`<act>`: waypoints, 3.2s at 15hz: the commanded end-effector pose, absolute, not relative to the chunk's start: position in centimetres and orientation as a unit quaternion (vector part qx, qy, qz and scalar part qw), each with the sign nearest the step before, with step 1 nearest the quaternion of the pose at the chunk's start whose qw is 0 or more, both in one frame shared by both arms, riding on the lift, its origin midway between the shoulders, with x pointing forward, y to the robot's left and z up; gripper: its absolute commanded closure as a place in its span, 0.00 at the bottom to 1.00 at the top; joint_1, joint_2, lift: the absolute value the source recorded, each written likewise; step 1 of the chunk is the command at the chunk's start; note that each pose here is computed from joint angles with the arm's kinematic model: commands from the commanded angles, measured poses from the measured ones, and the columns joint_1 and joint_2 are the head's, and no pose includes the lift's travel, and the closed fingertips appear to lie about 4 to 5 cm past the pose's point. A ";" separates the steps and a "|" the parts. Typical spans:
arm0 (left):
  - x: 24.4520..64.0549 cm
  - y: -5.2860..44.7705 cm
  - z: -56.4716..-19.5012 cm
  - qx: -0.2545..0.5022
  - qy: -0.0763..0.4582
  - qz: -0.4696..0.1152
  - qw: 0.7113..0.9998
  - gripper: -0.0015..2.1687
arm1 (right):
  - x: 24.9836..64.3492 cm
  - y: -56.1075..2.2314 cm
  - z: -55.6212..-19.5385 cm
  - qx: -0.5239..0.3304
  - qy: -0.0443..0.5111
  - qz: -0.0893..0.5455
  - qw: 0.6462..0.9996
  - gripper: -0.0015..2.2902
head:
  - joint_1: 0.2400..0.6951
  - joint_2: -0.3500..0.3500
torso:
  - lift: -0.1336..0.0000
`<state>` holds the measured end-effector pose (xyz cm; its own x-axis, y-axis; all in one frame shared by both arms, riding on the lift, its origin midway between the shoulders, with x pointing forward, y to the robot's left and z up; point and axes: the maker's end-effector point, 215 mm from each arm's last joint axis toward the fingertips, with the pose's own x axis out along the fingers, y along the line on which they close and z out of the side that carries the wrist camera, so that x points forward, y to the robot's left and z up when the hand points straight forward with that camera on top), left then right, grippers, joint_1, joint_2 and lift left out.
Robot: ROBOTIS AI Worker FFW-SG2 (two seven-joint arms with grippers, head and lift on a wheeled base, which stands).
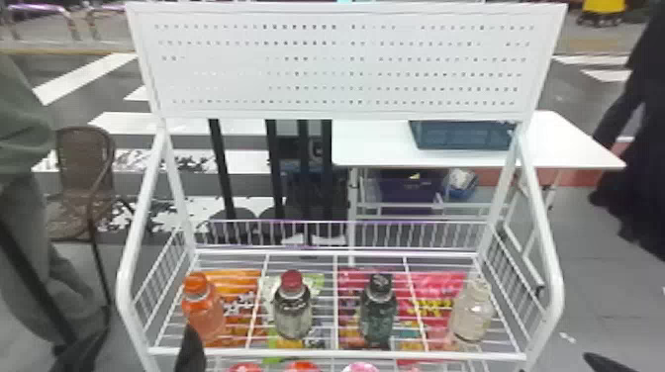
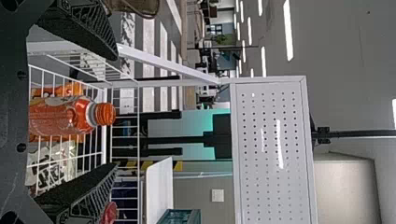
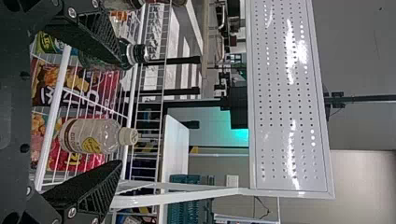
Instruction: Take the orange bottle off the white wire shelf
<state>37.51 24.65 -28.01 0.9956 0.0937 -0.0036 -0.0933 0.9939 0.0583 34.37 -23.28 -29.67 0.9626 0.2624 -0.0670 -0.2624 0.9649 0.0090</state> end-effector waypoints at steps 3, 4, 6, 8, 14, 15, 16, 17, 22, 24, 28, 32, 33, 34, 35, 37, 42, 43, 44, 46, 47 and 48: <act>37.5 24.6 -28.0 0.028 0.003 0.046 0.999 0.04 | 34.3 -23.3 -29.6 -0.001 0.033 0.133 0.991 0.06 | 0.57 0.50 | 1.00; 37.5 24.6 -28.0 0.028 0.003 0.046 0.999 0.04 | 34.3 -23.3 -29.6 0.000 0.034 0.133 0.991 0.06 | 0.57 0.50 | 1.00; 37.5 24.5 -28.0 0.028 0.003 0.045 0.999 0.04 | 34.3 -23.2 -29.5 0.000 0.032 0.133 0.991 0.06 | 0.57 0.50 | 1.00; 37.5 24.5 -28.0 0.028 0.003 0.045 0.999 0.04 | 34.4 -23.3 -29.7 0.000 0.034 0.132 0.991 0.06 | 0.57 0.50 | 1.00; 37.5 24.6 -28.0 0.028 0.003 0.047 0.999 0.04 | 34.4 -23.3 -29.6 -0.001 0.033 0.132 0.991 0.06 | 0.57 0.50 | 1.00; 37.5 24.6 -28.0 0.028 0.003 0.047 0.999 0.04 | 34.4 -23.3 -29.7 0.000 0.033 0.132 0.991 0.06 | 0.57 0.50 | 1.00; 37.6 24.5 -28.1 0.028 0.003 0.045 0.999 0.04 | 34.4 -23.4 -29.9 0.000 0.036 0.132 0.991 0.06 | 0.57 0.50 | 1.00; 37.6 24.6 -28.4 0.028 0.007 0.047 0.999 0.04 | 34.4 -23.4 -30.1 0.001 0.037 0.131 0.991 0.06 | 0.57 0.50 | 1.00; 38.0 23.5 -32.5 0.019 0.021 0.035 0.999 0.04 | 34.6 -23.5 -30.3 0.000 0.037 0.130 0.991 0.06 | 0.57 0.50 | 1.00; 38.8 23.0 -34.5 0.017 0.023 0.032 0.999 0.04 | 34.6 -23.2 -30.3 0.003 0.037 0.132 0.991 0.06 | 0.57 0.50 | 1.00; 40.8 22.6 -38.2 0.009 0.034 0.030 0.999 0.04 | 34.6 -23.3 -30.4 0.003 0.038 0.131 0.991 0.06 | 0.57 0.50 | 1.00; 43.2 24.0 -38.6 0.007 -0.005 0.042 0.999 0.04 | 34.5 -23.3 -30.4 0.001 0.038 0.131 0.991 0.06 | 0.57 0.50 | 1.00; 44.0 24.3 -38.9 0.008 -0.010 0.045 0.999 0.04 | 34.5 -23.1 -30.4 0.001 0.039 0.132 0.990 0.06 | 0.57 0.50 | 1.00; 44.8 24.7 -39.8 0.010 -0.005 0.049 0.999 0.04 | 34.4 -23.0 -30.4 0.002 0.039 0.133 0.990 0.06 | 0.57 0.50 | 1.00; 45.6 25.0 -40.4 0.011 -0.002 0.050 0.999 0.04 | 34.4 -23.0 -30.4 0.001 0.038 0.134 0.990 0.06 | 0.57 0.50 | 1.00; 46.6 25.1 -41.3 0.010 0.002 0.047 0.999 0.04 | 34.3 -23.1 -30.4 0.000 0.039 0.133 0.990 0.06 | 0.57 0.50 | 1.00; 48.5 25.4 -43.0 0.007 0.013 0.051 0.999 0.04 | 34.2 -23.1 -30.6 -0.002 0.043 0.134 0.990 0.06 | 0.57 0.50 | 1.00; 48.9 25.4 -43.2 0.007 0.013 0.049 0.999 0.04 | 34.1 -23.0 -30.7 -0.003 0.044 0.134 0.990 0.06 | 0.57 0.50 | 1.00; 49.5 25.3 -43.2 0.007 0.012 0.048 0.999 0.04 | 34.2 -23.0 -30.6 -0.003 0.043 0.134 0.990 0.06 | 0.57 0.50 | 1.00; 50.8 25.4 -43.1 0.006 0.010 0.049 0.999 0.04 | 34.2 -23.0 -30.5 -0.005 0.042 0.135 0.990 0.06 | 0.57 0.50 | 1.00; 51.6 25.4 -42.9 0.006 0.009 0.049 0.999 0.04 | 34.2 -23.1 -30.6 -0.006 0.043 0.135 0.990 0.06 | 0.57 0.50 | 1.00; 52.5 25.4 -43.1 0.007 0.010 0.047 0.999 0.04 | 34.1 -23.1 -30.7 -0.006 0.044 0.135 0.990 0.06 | 0.57 0.50 | 1.00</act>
